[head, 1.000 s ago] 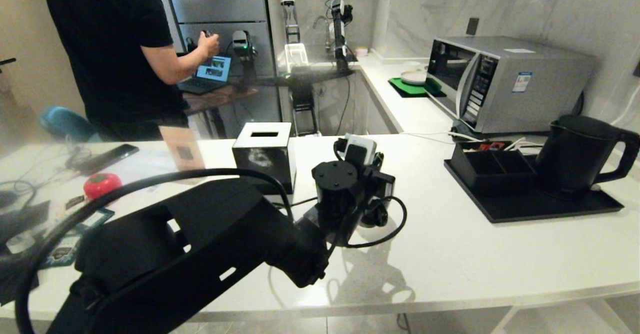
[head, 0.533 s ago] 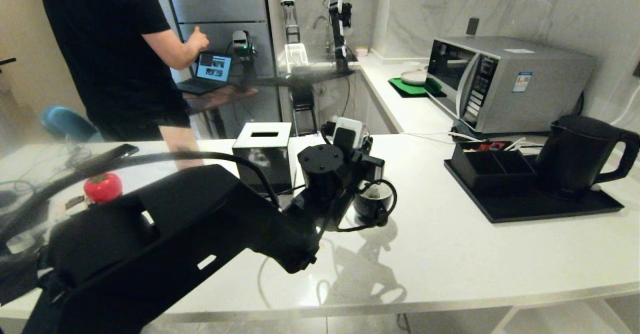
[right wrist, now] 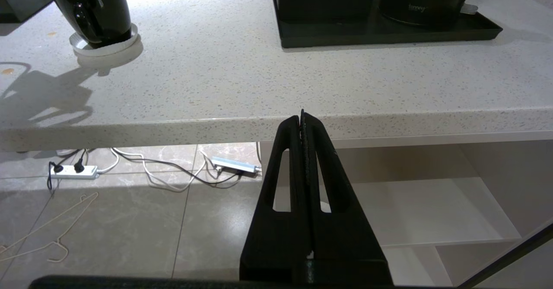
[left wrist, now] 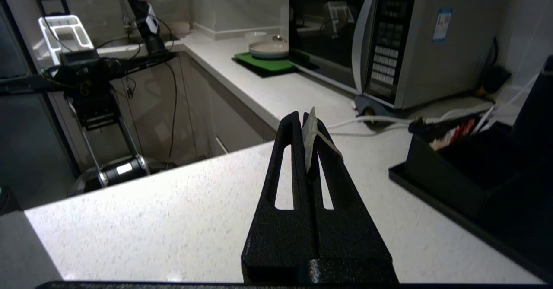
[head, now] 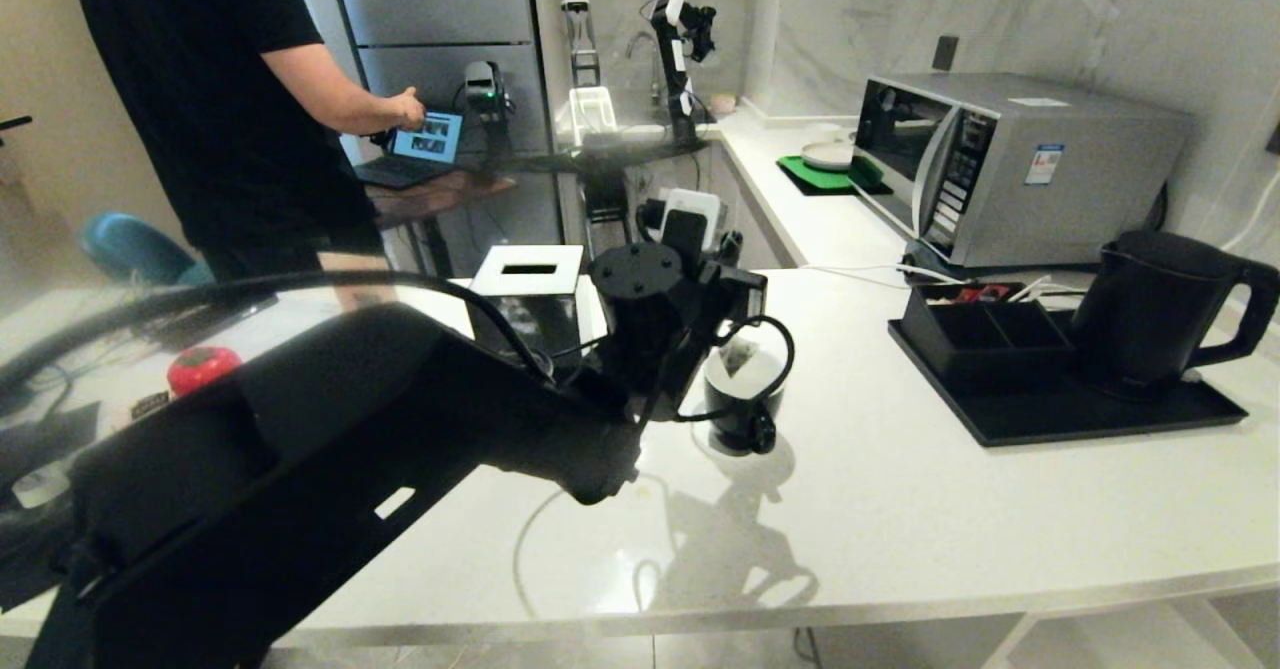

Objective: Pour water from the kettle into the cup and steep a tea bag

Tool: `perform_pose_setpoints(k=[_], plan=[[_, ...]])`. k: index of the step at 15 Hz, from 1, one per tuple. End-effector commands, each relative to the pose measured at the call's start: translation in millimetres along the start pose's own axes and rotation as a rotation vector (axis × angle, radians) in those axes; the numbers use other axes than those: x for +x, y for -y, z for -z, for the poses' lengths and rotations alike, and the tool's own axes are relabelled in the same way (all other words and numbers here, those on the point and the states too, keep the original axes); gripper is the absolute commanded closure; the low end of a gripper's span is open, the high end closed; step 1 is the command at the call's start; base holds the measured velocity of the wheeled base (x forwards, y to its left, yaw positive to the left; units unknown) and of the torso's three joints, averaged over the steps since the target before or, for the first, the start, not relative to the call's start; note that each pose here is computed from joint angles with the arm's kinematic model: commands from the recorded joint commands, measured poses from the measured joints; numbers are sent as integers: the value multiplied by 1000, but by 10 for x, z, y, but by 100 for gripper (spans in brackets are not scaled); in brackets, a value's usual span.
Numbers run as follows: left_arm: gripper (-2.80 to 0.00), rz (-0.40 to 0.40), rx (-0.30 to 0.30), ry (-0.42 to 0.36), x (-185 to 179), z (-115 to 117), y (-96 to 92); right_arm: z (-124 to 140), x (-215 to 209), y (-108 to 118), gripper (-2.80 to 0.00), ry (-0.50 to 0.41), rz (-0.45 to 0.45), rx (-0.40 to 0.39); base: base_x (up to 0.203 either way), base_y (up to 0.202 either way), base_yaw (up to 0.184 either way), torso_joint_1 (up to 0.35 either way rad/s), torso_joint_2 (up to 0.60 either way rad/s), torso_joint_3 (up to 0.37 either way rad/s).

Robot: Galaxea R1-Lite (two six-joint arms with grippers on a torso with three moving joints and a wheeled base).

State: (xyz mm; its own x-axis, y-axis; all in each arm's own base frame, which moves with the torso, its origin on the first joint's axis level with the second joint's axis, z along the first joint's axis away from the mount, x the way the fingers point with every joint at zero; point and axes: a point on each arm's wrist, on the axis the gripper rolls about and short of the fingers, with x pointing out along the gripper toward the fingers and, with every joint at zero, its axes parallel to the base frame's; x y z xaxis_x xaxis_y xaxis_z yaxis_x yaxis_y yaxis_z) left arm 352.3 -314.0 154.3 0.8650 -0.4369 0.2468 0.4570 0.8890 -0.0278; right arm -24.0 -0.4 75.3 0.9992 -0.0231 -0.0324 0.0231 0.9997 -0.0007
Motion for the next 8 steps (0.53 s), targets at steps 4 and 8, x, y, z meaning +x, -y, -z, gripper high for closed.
perform_pose_setpoints(k=[4, 8], plan=[[0, -1, -25, 87, 168, -367, 33, 0, 0, 0, 0, 0, 0, 0, 0, 0, 0, 0, 0, 0], [0, -16, -27, 121, 193, -690, -79, 0, 0, 0, 0, 0, 0, 0, 0, 0, 0, 0, 0, 0]])
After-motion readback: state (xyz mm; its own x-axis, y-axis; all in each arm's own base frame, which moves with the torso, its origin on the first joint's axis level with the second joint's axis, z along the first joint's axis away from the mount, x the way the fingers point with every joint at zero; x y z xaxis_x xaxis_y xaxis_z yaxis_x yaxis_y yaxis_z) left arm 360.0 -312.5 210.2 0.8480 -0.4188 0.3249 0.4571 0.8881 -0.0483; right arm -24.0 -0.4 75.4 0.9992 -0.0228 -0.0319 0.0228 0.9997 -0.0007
